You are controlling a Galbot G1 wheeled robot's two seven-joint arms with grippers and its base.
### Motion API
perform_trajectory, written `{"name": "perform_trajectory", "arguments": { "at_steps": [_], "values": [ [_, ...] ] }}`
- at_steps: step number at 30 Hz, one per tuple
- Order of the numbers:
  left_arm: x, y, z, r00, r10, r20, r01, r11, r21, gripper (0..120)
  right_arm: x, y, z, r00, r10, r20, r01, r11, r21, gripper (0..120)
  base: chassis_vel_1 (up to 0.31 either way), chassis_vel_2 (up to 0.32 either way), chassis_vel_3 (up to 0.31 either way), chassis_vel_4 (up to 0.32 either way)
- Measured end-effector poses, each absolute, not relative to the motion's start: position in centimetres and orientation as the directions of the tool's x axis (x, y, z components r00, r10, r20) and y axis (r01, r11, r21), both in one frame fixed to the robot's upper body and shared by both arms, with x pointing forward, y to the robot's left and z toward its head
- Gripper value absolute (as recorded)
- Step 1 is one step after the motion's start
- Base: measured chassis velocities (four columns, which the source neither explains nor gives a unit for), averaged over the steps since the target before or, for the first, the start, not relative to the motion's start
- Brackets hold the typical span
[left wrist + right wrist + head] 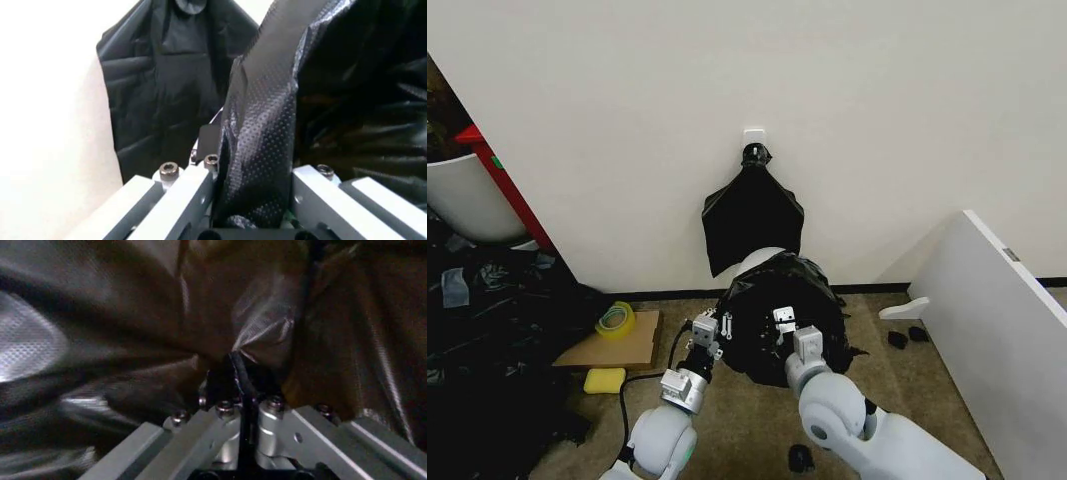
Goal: Place the garbage bag over the trash bin.
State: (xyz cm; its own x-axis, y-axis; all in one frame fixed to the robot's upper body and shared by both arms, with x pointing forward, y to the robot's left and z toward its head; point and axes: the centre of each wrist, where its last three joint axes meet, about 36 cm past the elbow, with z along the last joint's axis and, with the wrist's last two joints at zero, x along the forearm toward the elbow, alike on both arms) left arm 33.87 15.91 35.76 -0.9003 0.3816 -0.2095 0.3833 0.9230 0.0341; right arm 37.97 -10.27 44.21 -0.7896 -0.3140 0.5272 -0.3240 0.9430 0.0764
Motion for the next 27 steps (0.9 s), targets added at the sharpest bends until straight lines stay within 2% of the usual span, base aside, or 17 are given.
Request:
{"name": "perform_trajectory", "arguments": {
  "at_steps": [6, 9, 11, 15, 18, 21, 23, 27],
  "values": [
    [33.6, 16.1, 36.1, -0.897, 0.384, -0.22, 0.385, 0.922, 0.039, 1, 40.6, -10.1, 43.3, -0.814, -0.224, 0.536, -0.305, 0.95, -0.066, 0, 0.0, 0.0, 0.0, 0.0],
    [33.2, 16.0, 36.2, -0.897, 0.383, -0.222, 0.386, 0.922, 0.035, 1, 41.6, -10.9, 39.5, -0.886, -0.126, 0.447, -0.266, 0.927, -0.264, 0, 0.0, 0.0, 0.0, 0.0],
    [33.1, 15.9, 36.2, -0.896, 0.384, -0.222, 0.387, 0.922, 0.033, 1, 41.6, -11.1, 38.8, -0.9, -0.125, 0.418, -0.26, 0.924, -0.282, 0, 0.0, 0.0, 0.0, 0.0],
    [32.9, 15.6, 36.1, -0.896, 0.386, -0.22, 0.39, 0.92, 0.028, 1, 40.6, -12.1, 37.1, -0.945, -0.231, 0.233, -0.29, 0.92, -0.265, 0, 0.0, 0.0, 0.0, 0.0],
    [33.0, 15.6, 35.9, -0.897, 0.386, -0.216, 0.388, 0.921, 0.031, 1, 39.4, -12.0, 38.0, -0.938, -0.273, 0.214, -0.318, 0.922, -0.22, 0, 0.0, 0.0, 0.0, 0.0],
    [33.0, 15.7, 35.9, -0.898, 0.384, -0.214, 0.387, 0.922, 0.033, 1, 38.3, -11.8, 39.1, -0.923, -0.289, 0.254, -0.337, 0.926, -0.169, 0, 0.0, 0.0, 0.0, 0.0],
    [33.1, 15.9, 35.9, -0.9, 0.381, -0.214, 0.382, 0.923, 0.037, 1, 37.2, -11.3, 41.0, -0.888, -0.284, 0.361, -0.339, 0.936, -0.096, 0, 0.0, 0.0, 0.0, 0.0],
    [33.3, 16.1, 36.0, -0.902, 0.373, -0.217, 0.374, 0.927, 0.04, 1, 36.7, -10.9, 42.7, -0.832, -0.299, 0.467, -0.346, 0.938, -0.015, 0, 0.0, 0.0, 0.0, 0.0]
  ]
}}
